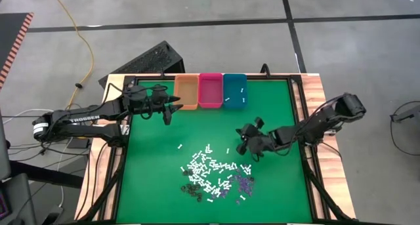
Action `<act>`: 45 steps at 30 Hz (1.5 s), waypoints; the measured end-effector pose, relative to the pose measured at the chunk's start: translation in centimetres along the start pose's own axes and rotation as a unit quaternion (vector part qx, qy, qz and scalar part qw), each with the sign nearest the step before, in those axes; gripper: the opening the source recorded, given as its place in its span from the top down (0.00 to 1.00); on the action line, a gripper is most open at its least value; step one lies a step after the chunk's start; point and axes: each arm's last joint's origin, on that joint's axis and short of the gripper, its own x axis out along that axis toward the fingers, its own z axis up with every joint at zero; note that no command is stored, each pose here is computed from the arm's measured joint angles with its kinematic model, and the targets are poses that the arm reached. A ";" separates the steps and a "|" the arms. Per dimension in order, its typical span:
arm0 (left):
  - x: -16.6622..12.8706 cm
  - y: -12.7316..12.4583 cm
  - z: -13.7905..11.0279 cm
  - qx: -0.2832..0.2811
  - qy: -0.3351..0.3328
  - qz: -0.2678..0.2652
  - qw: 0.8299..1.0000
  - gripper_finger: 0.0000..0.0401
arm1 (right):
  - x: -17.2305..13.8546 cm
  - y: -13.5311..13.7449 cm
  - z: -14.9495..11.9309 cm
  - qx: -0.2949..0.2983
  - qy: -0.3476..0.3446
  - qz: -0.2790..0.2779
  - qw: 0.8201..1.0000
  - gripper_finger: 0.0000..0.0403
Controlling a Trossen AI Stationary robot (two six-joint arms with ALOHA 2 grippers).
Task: Sort Halloween decoration
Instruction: Put the white bone toy into the blue bin
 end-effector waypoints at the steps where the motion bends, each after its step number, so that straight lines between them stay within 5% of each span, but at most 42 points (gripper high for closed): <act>1: 0.0 0.0 -0.1 0.002 0.003 0.000 1.000 0.56 | 0.0 0.0 0.0 -0.009 0.008 0.016 1.000 0.85; 5: 0.0 0.0 -0.2 0.013 0.011 -0.004 1.000 0.56 | 0.1 0.8 -0.3 -0.050 0.027 0.076 0.995 0.78; 10: 0.0 -0.1 -0.2 0.018 0.014 -0.016 1.000 0.56 | 2.1 2.2 -0.5 -0.025 0.013 0.156 0.987 0.63; 18: 0.0 -0.1 -0.3 0.021 0.016 -0.029 0.999 0.56 | 4.4 4.1 -1.4 -0.111 -0.009 0.198 0.974 0.38; 29: 0.0 -0.1 -0.3 0.020 0.018 -0.028 0.999 0.56 | 7.7 4.4 -1.9 -0.174 0.012 0.191 0.966 0.37; 45: 0.0 0.0 -0.8 0.016 0.046 -0.022 0.999 0.56 | 9.1 3.2 -3.4 -0.131 0.063 0.184 0.972 0.43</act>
